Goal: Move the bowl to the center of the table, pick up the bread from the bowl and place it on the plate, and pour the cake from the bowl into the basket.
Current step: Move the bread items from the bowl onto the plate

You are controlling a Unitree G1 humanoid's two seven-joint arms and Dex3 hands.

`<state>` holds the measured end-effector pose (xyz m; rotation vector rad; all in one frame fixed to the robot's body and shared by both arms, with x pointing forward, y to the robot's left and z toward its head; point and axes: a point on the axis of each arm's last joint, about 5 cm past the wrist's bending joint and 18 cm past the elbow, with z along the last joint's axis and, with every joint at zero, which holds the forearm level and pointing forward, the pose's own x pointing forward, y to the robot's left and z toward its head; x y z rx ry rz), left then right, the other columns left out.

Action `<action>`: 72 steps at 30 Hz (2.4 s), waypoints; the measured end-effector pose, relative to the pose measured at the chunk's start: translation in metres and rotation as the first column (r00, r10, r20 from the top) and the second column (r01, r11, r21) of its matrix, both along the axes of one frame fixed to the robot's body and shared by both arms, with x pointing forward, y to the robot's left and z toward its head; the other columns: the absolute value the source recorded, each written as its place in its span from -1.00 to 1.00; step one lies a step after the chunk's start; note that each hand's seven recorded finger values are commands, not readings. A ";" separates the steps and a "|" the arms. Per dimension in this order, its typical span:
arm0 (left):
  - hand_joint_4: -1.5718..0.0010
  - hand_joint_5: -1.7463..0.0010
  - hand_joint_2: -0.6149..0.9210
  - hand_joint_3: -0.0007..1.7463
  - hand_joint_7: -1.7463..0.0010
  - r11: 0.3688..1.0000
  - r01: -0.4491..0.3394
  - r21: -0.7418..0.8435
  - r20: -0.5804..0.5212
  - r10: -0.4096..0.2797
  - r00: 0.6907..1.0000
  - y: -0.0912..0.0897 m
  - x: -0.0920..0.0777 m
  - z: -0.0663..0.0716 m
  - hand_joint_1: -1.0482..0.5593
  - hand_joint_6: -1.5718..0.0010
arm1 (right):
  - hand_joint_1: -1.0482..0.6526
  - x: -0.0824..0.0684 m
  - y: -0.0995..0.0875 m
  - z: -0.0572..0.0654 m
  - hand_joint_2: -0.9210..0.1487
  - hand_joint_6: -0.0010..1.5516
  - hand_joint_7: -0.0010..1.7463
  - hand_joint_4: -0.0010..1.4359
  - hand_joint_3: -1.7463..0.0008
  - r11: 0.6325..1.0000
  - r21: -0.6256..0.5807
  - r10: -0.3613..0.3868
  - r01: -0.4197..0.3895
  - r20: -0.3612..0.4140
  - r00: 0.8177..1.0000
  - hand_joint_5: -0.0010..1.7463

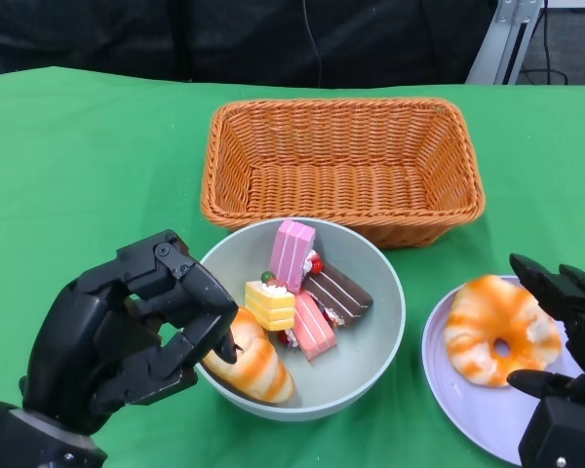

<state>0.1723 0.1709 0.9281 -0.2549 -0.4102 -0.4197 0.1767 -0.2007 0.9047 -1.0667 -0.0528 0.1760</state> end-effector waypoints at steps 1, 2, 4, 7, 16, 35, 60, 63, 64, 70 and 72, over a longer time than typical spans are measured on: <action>0.03 -0.82 0.81 -0.26 -0.42 1.000 0.001 0.000 0.000 -0.001 1.000 0.000 0.000 0.000 0.12 0.04 | -0.58 0.000 0.000 -0.001 -1.00 -1.00 -1.00 -1.00 0.76 1.000 -0.005 0.002 -0.002 0.012 1.000 -1.00; 0.03 -0.82 0.81 -0.26 -0.42 1.000 0.001 0.000 0.000 -0.001 1.000 0.000 0.000 0.000 0.13 0.04 | -0.61 0.000 -0.001 -0.002 -1.00 -1.00 -1.00 -1.00 0.73 1.000 -0.011 0.004 -0.003 0.023 1.000 -1.00; 0.03 -0.81 0.81 -0.26 -0.42 1.000 0.002 0.001 0.000 -0.002 1.000 0.000 0.000 0.000 0.13 0.04 | -0.63 0.000 -0.001 -0.002 -1.00 -1.00 -1.00 -1.00 0.71 1.000 -0.010 0.010 -0.009 0.042 0.999 -1.00; 0.02 -0.81 0.81 -0.25 -0.41 1.000 0.004 0.001 0.000 -0.004 1.000 0.000 0.000 0.000 0.13 0.04 | -0.64 0.000 -0.002 -0.002 -1.00 -1.00 -1.00 -1.00 0.70 1.000 -0.009 0.011 -0.010 0.056 0.998 -1.00; 0.02 -0.82 0.82 -0.27 -0.42 1.000 0.007 0.000 -0.001 -0.007 1.000 -0.001 0.000 0.000 0.12 0.03 | -0.52 0.000 0.007 0.016 -1.00 -0.56 -0.87 -0.44 0.80 0.951 0.293 0.043 -0.098 0.190 0.981 -0.79; 0.02 -0.82 0.96 -0.52 -0.40 1.000 0.005 0.000 -0.003 -0.005 1.000 -0.001 0.000 -0.001 0.08 0.03 | -0.38 -0.008 0.029 0.053 -0.99 -0.25 -0.88 -0.14 0.91 0.837 0.466 0.187 -0.288 0.251 0.950 -0.73; 0.04 -0.82 0.98 -0.56 -0.41 1.000 -0.005 0.000 0.025 0.005 1.000 -0.003 0.001 0.001 0.09 0.04 | -0.42 0.014 0.073 0.047 -0.95 -0.10 -0.93 0.04 0.99 0.691 0.460 0.549 -0.557 0.167 0.819 -0.73; 0.04 -0.82 0.98 -0.57 -0.41 1.000 -0.006 0.001 0.028 0.006 1.000 -0.002 0.001 0.001 0.09 0.04 | -0.42 0.016 0.073 0.046 -0.95 -0.10 -0.94 0.04 0.99 0.687 0.455 0.561 -0.567 0.164 0.811 -0.74; 0.04 -0.82 0.98 -0.57 -0.41 1.000 -0.006 0.001 0.028 0.006 1.000 -0.002 0.001 0.001 0.08 0.04 | -0.42 0.016 0.073 0.045 -0.96 -0.10 -0.95 0.04 0.99 0.685 0.454 0.564 -0.569 0.165 0.809 -0.75; 0.04 -0.81 1.00 -0.60 -0.40 1.000 -0.006 -0.001 0.029 0.006 1.000 -0.002 0.001 0.001 0.08 0.04 | -0.43 0.019 0.078 0.043 -0.99 -0.11 -0.97 0.05 0.99 0.674 0.445 0.584 -0.590 0.169 0.794 -0.76; 0.04 -0.81 1.00 -0.60 -0.39 1.000 -0.006 -0.002 0.029 0.006 1.000 -0.002 0.001 0.001 0.08 0.04 | -0.43 0.019 0.081 0.043 -0.99 -0.11 -0.97 0.05 0.99 0.673 0.435 0.592 -0.598 0.168 0.788 -0.77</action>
